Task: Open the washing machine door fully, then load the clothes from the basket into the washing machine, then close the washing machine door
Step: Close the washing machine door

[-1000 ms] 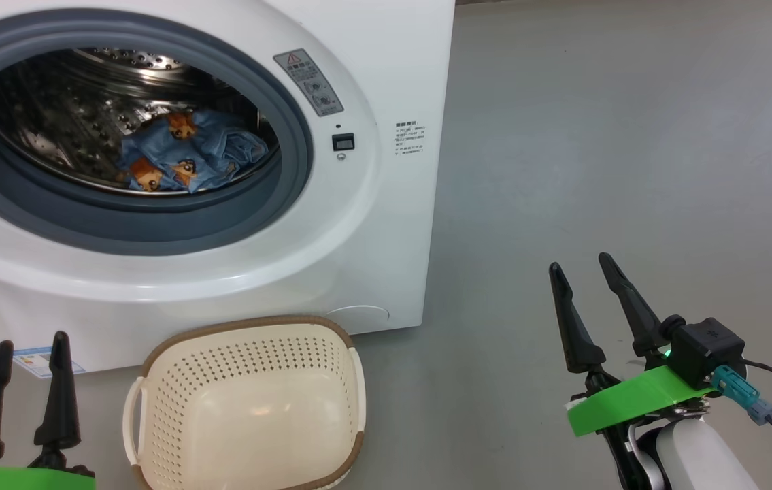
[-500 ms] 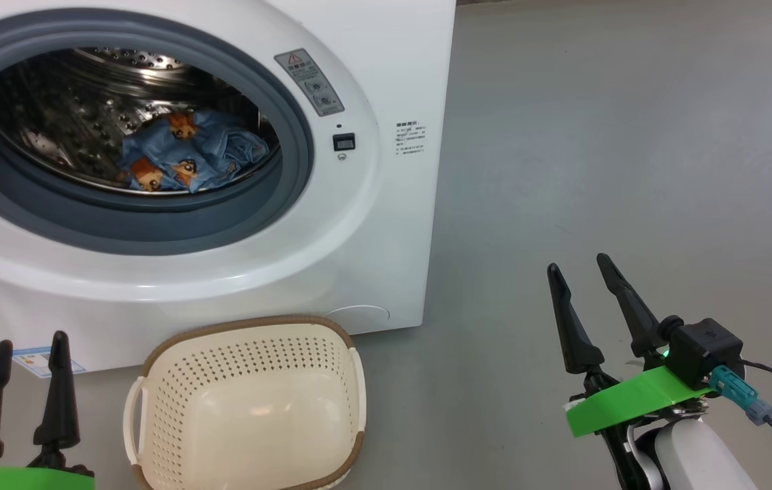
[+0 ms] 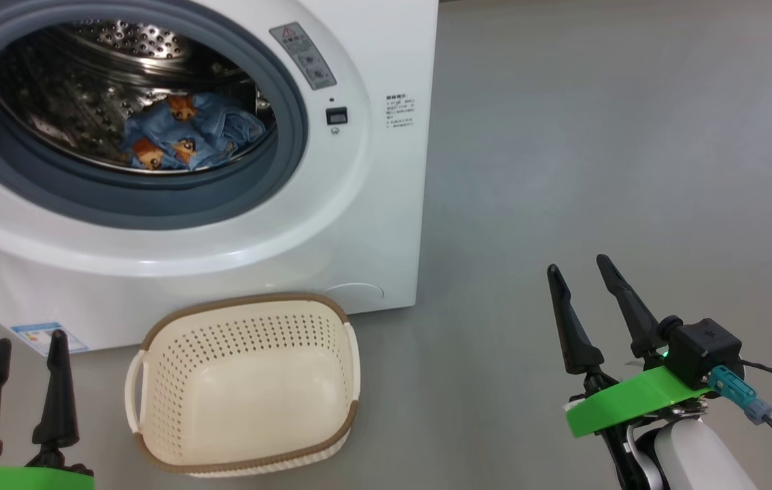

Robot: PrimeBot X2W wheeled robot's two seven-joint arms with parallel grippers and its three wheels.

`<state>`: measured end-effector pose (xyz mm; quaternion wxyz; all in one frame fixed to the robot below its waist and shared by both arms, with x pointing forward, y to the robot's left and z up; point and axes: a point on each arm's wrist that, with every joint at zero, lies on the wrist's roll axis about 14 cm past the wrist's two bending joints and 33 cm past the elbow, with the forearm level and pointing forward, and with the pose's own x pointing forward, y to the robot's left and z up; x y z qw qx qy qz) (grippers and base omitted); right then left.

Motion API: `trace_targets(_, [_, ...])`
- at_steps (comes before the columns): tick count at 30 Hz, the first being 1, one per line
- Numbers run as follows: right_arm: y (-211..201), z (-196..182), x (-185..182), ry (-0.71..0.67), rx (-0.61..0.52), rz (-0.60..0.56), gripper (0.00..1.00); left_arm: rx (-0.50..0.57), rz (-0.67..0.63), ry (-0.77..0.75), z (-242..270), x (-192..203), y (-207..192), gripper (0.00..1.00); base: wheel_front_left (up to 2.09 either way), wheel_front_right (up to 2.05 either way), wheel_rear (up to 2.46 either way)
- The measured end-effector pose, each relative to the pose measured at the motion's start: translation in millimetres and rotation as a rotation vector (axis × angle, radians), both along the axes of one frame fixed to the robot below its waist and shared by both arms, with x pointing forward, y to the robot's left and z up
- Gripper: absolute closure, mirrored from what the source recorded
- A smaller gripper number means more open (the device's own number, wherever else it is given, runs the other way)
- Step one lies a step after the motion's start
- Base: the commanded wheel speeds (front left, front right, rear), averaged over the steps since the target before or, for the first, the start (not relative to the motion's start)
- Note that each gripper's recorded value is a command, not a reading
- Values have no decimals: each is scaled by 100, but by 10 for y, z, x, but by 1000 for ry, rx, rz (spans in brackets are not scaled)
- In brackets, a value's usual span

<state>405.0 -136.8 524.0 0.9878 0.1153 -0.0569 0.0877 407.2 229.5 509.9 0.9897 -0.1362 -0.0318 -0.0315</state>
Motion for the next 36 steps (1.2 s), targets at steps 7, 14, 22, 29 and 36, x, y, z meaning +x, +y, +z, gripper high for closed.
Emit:
trace_targets(7, [3, -3, 1, 1, 0, 1, 0, 0, 0, 0, 0, -2, 2, 0, -80, 80, 0])
trace_targets(14, [7, 12, -3, -3, 0, 2, 0, 0, 1, -4, 16, -9, 5, 0, -5, 5, 0])
trace_targets(22, [12, 19, -6, -5, 0, 3, 0, 1, 3, -8, 30, -18, 10, 0, 0, 0, 0])
trace_targets(29, [24, 12, -8, -3, -1, 7, 0, 0, 5, -11, 39, -27, 12, 0, 0, 0, 0])
trace_targets(36, [34, 8, -8, -1, -1, 10, 0, 5, 4, -10, 38, -35, 13, 0, 0, 0, 0])
